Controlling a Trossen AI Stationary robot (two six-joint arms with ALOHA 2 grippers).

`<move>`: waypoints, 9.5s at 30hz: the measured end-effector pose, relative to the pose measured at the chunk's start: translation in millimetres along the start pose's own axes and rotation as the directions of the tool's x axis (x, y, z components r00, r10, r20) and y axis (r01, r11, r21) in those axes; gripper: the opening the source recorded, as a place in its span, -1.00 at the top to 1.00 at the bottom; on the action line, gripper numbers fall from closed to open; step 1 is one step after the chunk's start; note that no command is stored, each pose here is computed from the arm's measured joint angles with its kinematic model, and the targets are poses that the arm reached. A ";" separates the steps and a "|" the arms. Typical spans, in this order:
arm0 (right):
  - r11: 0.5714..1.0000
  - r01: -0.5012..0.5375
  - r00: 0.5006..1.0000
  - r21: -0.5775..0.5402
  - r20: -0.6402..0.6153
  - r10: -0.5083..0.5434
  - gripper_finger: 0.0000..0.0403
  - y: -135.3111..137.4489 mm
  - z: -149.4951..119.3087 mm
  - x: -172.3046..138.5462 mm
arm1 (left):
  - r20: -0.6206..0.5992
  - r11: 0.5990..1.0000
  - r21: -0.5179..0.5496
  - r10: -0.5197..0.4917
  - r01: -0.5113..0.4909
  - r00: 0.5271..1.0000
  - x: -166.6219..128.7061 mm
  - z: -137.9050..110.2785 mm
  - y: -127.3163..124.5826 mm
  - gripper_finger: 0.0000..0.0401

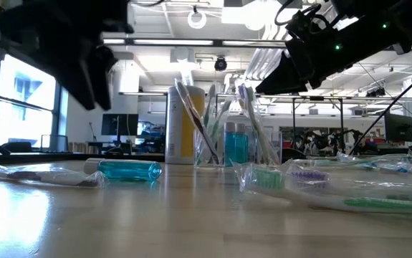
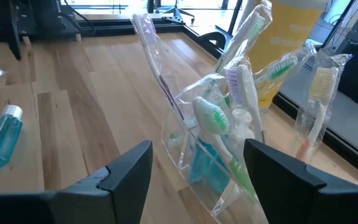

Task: Pick & Place toothbrushing station
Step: Put the mouthwash into the transparent organizer

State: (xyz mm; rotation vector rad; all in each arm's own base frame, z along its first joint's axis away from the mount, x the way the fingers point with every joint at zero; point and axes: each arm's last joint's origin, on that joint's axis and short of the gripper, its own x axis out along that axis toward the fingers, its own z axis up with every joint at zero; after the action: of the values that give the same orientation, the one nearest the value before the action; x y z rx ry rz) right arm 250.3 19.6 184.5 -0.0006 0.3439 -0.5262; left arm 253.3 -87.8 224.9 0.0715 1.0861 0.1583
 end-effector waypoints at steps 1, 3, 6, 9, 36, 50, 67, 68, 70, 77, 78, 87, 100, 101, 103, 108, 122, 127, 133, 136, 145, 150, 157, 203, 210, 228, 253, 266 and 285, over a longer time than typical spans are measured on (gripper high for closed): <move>1.000 0.000 1.000 0.006 -0.001 0.000 -0.22 0.0 -0.1 0.0 | -0.010 1.000 0.016 -0.003 0.003 1.000 4.3 -4.3 0.0 -0.22; 1.000 0.000 1.000 0.013 -0.002 0.000 -0.22 0.0 -0.3 0.0 | -0.017 0.999 0.040 -0.026 0.027 1.000 13.8 -12.4 -0.8 -0.22; 1.000 0.001 1.000 0.016 -0.004 -0.001 -0.22 -0.1 -0.4 0.0 | 0.020 0.996 0.064 -0.062 0.060 0.998 22.5 -17.2 -2.8 -0.22; 1.000 0.000 1.000 0.017 -0.003 0.000 -0.22 -0.1 -0.4 0.0 | 0.055 0.991 0.089 -0.102 0.097 0.993 30.0 -22.7 -4.2 -0.22; 0.999 0.001 1.000 0.036 -0.006 0.000 -0.22 0.0 -0.7 0.0 | 0.213 0.966 0.200 -0.203 0.161 0.956 60.4 -50.5 -6.0 -0.22; 0.999 0.001 1.000 0.038 -0.005 -0.001 -0.22 -0.1 -0.6 0.0 | 0.219 0.972 0.212 -0.144 0.097 0.965 61.0 -51.0 -4.0 -0.22; 0.999 0.002 1.000 0.040 -0.006 -0.001 -0.22 -0.2 -0.6 0.1 | 0.346 0.981 0.169 -0.145 0.091 0.927 79.1 -78.8 1.0 -0.22; 0.999 0.002 1.000 0.040 -0.005 -0.001 -0.22 -0.2 -0.6 0.1 | 0.355 0.981 0.169 -0.147 0.092 0.923 79.4 -79.8 1.3 -0.22; 0.999 0.002 1.000 0.041 -0.005 -0.001 -0.22 -0.2 -0.5 0.1 | 0.369 0.982 0.166 -0.151 0.095 0.917 80.3 -82.6 2.0 -0.22; 0.999 0.002 1.000 0.041 -0.005 -0.001 -0.22 -0.2 -0.5 0.1 | 0.380 0.984 0.147 -0.153 0.104 0.912 83.4 -87.4 2.7 -0.22; 0.999 0.002 1.000 0.041 -0.004 -0.001 -0.22 -0.2 -0.5 0.1 | 0.383 0.983 0.150 -0.154 0.103 0.911 84.4 -87.1 2.3 -0.22; 0.999 0.001 1.000 0.045 -0.005 -0.001 -0.22 -0.2 -0.5 0.1 | 0.443 0.976 0.197 -0.177 0.097 0.879 93.3 -82.0 -3.1 -0.22; 0.999 -0.028 1.000 0.045 -0.010 0.028 -0.22 0.8 -0.7 0.0 | 0.429 0.977 0.182 -0.183 0.114 0.885 96.0 -83.5 -3.7 -0.01; 0.999 -0.028 1.000 0.045 -0.010 0.028 -0.22 0.7 -0.7 0.0 | 0.428 0.977 0.181 -0.180 0.111 0.886 96.8 -83.8 -3.9 0.05; 0.999 -0.028 1.000 0.044 -0.010 0.029 -0.22 0.8 -0.7 -0.1 | 0.424 0.977 0.182 -0.178 0.109 0.888 97.7 -84.3 -4.1 0.18; 0.999 -0.028 1.000 0.042 -0.010 0.029 -0.22 0.8 -0.7 -0.1 | 0.419 0.975 0.194 -0.186 0.112 0.889 97.7 -84.7 -4.4 0.53; 0.995 -0.088 0.996 0.045 -0.020 0.089 -0.22 2.5 -1.0 -0.1 | 0.430 0.970 0.231 -0.167 0.070 0.887 93.5 -81.4 -3.3 0.56; 0.987 -0.155 0.987 0.048 -0.030 0.157 -0.22 4.5 -1.1 -0.4 | 0.434 0.969 0.237 -0.164 0.064 0.886 93.3 -81.0 -3.2 0.56; 0.927 -0.369 0.929 0.066 -0.012 0.371 -0.22 11.2 3.0 -2.1 | 0.393 0.963 0.268 -0.145 0.037 0.908 90.6 -67.8 -6.6 0.56; 0.842 -0.536 0.844 0.065 0.007 0.537 -0.22 16.5 6.7 -4.9 | 0.353 0.947 0.320 -0.126 0.007 0.927 86.5 -55.2 -9.7 0.56; 0.745 -0.649 0.754 0.153 0.002 0.657 -0.22 20.3 7.1 -6.8 | 0.214 0.868 0.490 -0.034 -0.077 0.976 60.0 -12.6 -15.4 0.56; 0.752 -0.639 0.759 0.158 -0.027 0.651 -0.22 22.9 0.4 -1.9 | 0.259 0.774 0.607 0.024 -0.182 0.966 41.0 6.1 -24.4 0.56; 0.739 -0.648 0.753 0.182 0.008 0.658 -0.22 24.0 -3.9 11.5 | 0.376 0.556 0.752 0.079 -0.354 0.923 15.9 25.7 -40.7 0.56; 0.626 -0.722 0.653 0.294 -0.007 0.757 -0.22 44.5 -15.6 52.7 | 0.455 0.152 0.858 0.220 -0.491 0.863 27.5 82.3 -40.5 0.56; 0.630 -0.717 0.653 0.298 -0.027 0.757 -0.12 44.2 -17.6 52.9 | 0.447 0.163 0.856 0.245 -0.491 0.860 27.5 86.9 -33.1 0.56; 0.659 -0.741 0.661 0.131 -0.034 0.750 0.71 42.1 -18.4 54.3 | 0.432 0.257 0.832 0.255 -0.492 0.865 29.7 87.5 -27.6 0.52; 0.890 -0.422 0.900 -0.171 0.041 0.435 0.71 58.0 -12.5 35.3 | 0.395 0.953 0.295 -0.192 0.074 0.898 -11.9 67.2 31.0 -0.12; 0.921 -0.262 0.931 -0.288 0.177 0.320 0.71 74.7 -1.0 12.0 | 0.851 0.987 0.083 -0.143 0.140 0.505 31.9 30.3 50.9 -0.12; 0.936 -0.258 0.911 -0.240 0.263 0.319 0.71 73.9 8.0 10.4 | 0.897 0.972 0.029 -0.129 0.235 0.423 42.3 36.6 47.6 -0.12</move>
State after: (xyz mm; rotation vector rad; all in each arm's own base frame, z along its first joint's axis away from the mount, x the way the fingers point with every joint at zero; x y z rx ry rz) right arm 297.7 77.8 182.1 -0.2200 0.0953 -0.1879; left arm 300.5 -33.3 211.3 -0.0609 -0.0288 -0.0413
